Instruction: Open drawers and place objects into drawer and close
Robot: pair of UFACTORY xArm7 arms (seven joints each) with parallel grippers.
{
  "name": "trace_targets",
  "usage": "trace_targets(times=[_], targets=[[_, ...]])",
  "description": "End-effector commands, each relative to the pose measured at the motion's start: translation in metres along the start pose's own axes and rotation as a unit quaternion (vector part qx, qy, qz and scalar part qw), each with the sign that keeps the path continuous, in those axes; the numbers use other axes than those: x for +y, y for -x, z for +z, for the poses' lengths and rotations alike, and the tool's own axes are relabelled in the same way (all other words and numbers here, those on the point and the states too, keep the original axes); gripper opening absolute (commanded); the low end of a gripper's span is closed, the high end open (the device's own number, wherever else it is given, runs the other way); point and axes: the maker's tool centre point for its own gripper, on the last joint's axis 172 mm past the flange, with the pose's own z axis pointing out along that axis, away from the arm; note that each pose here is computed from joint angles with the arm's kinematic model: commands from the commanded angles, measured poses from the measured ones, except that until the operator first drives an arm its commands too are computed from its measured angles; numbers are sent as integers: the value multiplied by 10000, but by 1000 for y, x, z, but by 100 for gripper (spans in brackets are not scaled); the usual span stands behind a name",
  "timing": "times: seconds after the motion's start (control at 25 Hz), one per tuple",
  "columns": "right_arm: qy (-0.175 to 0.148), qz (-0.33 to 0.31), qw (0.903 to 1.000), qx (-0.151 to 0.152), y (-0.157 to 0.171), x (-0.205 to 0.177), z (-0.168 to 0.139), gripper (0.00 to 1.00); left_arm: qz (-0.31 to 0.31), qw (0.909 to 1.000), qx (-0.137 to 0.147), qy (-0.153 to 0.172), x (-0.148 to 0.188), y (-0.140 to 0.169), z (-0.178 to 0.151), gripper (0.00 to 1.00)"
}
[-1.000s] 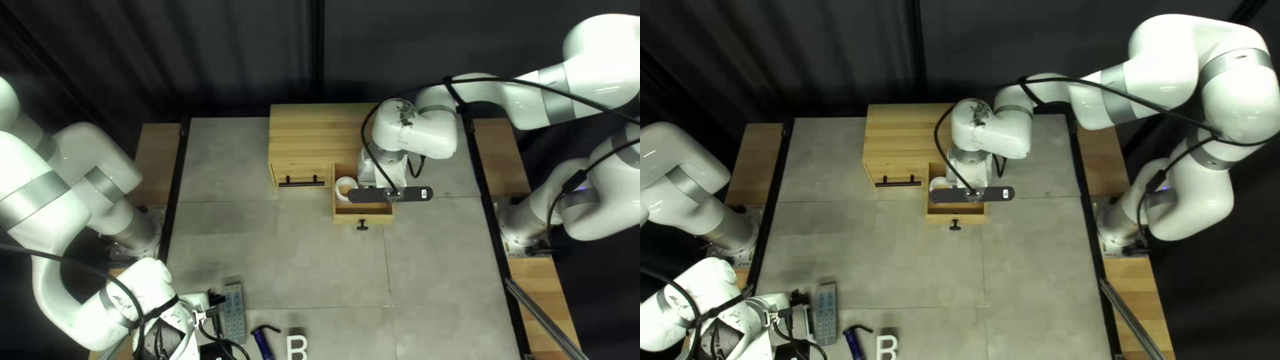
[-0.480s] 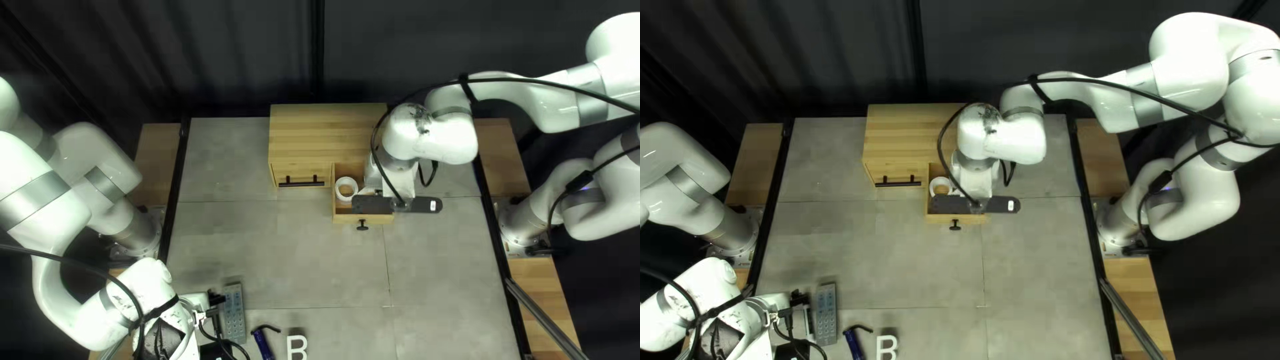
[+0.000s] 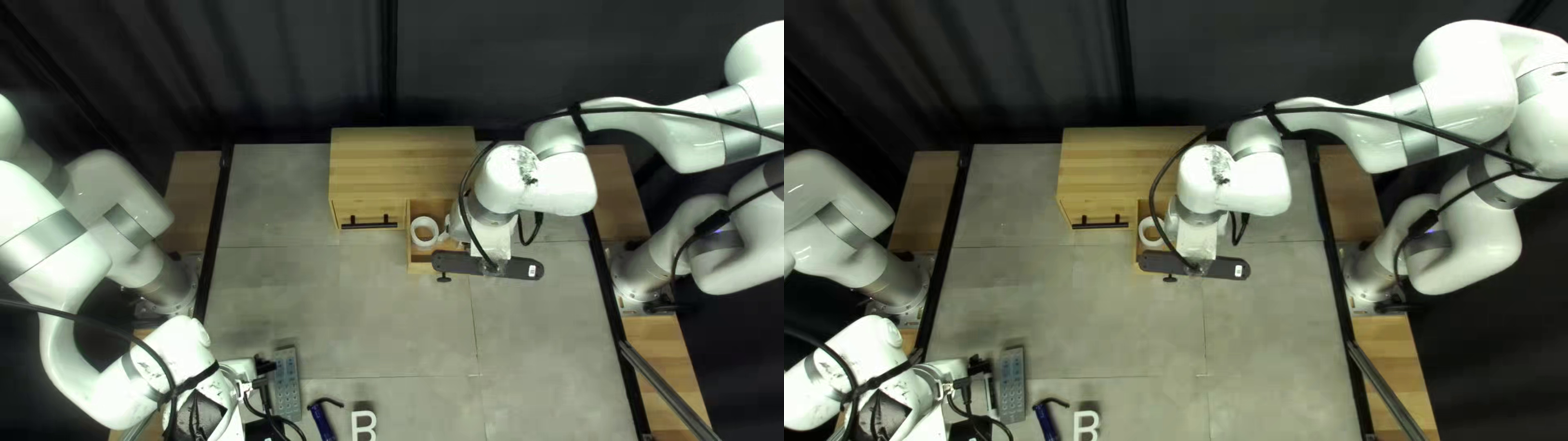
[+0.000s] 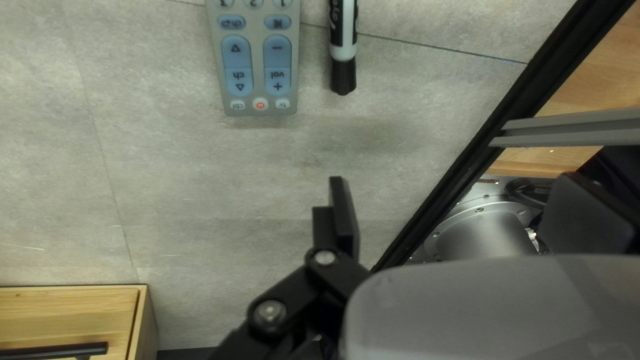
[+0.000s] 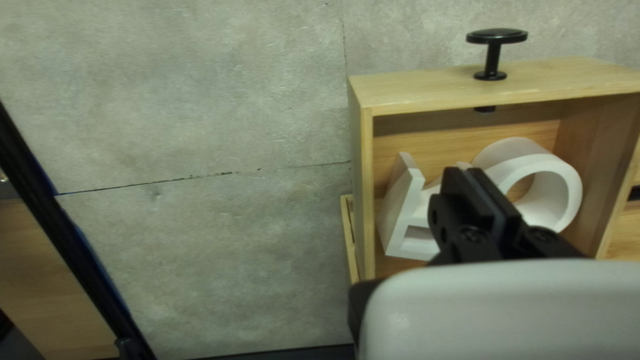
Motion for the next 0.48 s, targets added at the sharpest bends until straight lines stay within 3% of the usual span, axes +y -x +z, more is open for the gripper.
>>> trace_targets(times=[0.04, 0.48], targets=[[-183, 228, 9996, -39, -4, 4, 5, 5, 0, 10000, 0, 0, 0, 0, 0, 100], [-127, 764, 9967, -254, -39, -5, -18, 5, 0, 10000, 0, 0, 0, 0, 0, 100]])
